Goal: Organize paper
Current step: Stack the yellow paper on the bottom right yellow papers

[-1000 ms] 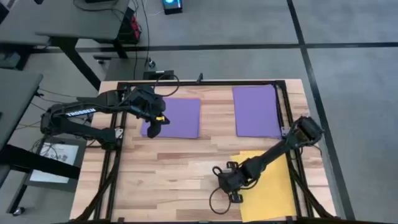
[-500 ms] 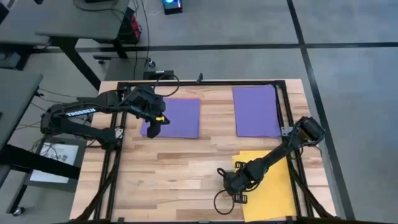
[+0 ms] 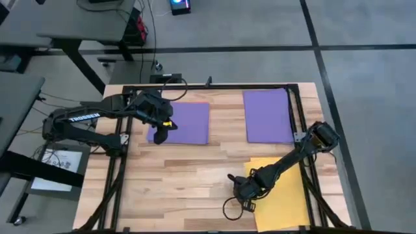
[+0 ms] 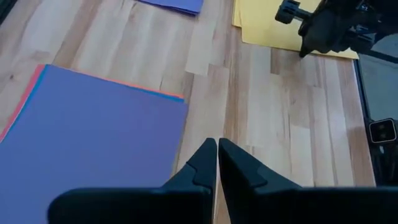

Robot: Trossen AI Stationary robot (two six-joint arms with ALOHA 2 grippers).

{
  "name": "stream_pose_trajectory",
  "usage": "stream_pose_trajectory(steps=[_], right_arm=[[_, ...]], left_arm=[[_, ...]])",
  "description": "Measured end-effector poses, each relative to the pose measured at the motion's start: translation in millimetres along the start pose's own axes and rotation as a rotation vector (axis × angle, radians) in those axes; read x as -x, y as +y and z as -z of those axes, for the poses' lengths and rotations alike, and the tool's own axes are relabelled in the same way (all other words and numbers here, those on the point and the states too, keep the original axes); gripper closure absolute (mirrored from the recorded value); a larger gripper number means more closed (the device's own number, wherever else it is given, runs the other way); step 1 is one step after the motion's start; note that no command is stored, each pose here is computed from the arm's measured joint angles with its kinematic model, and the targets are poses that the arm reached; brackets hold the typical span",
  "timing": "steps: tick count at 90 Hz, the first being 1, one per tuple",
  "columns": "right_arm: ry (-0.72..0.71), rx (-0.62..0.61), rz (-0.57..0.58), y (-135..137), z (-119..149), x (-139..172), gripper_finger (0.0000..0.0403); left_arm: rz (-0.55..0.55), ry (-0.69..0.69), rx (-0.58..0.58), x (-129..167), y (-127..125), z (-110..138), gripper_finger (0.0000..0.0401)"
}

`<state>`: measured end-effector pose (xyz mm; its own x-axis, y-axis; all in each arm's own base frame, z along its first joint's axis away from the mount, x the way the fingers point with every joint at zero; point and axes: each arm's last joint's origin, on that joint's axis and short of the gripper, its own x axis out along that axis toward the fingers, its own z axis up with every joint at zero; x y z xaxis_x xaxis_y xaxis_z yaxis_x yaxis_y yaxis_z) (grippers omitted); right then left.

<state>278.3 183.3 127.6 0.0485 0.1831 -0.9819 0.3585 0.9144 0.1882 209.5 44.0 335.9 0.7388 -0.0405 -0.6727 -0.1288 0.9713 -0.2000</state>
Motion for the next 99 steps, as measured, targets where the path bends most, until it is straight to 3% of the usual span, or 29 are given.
stream_pose_trajectory(steps=[17, 24, 41, 58, 74, 99], right_arm=[[0.004, -0.059, -0.019, -3.5, -5.3, 4.1, 0.0403], [-0.018, 0.016, -0.033, -4.2, -9.3, 10.1, 0.0403], [-0.079, 0.206, 0.066, -18.7, -28.1, 20.9, 0.0403], [-0.086, 0.297, 0.108, -43.4, -46.6, 22.7, 0.0403], [-0.086, 0.301, 0.103, -57.9, -55.1, 22.0, 0.0403], [0.004, 0.252, 0.125, -64.9, -45.2, 18.1, 0.0403]], left_arm=[[0.0, -0.002, 0.0, 0.0, 0.0, -0.2, 0.04], [0.0, -0.002, -0.001, 0.0, 0.0, -0.2, 0.04], [0.0, -0.004, -0.022, 0.0, 0.0, -0.4, 0.04], [-0.01, -0.005, -0.037, 0.0, 0.5, -0.4, 0.04], [-0.013, -0.005, -0.037, 0.1, 0.6, -0.4, 0.04], [-0.015, 0.0, -0.025, 0.1, 0.7, 0.0, 0.04]])
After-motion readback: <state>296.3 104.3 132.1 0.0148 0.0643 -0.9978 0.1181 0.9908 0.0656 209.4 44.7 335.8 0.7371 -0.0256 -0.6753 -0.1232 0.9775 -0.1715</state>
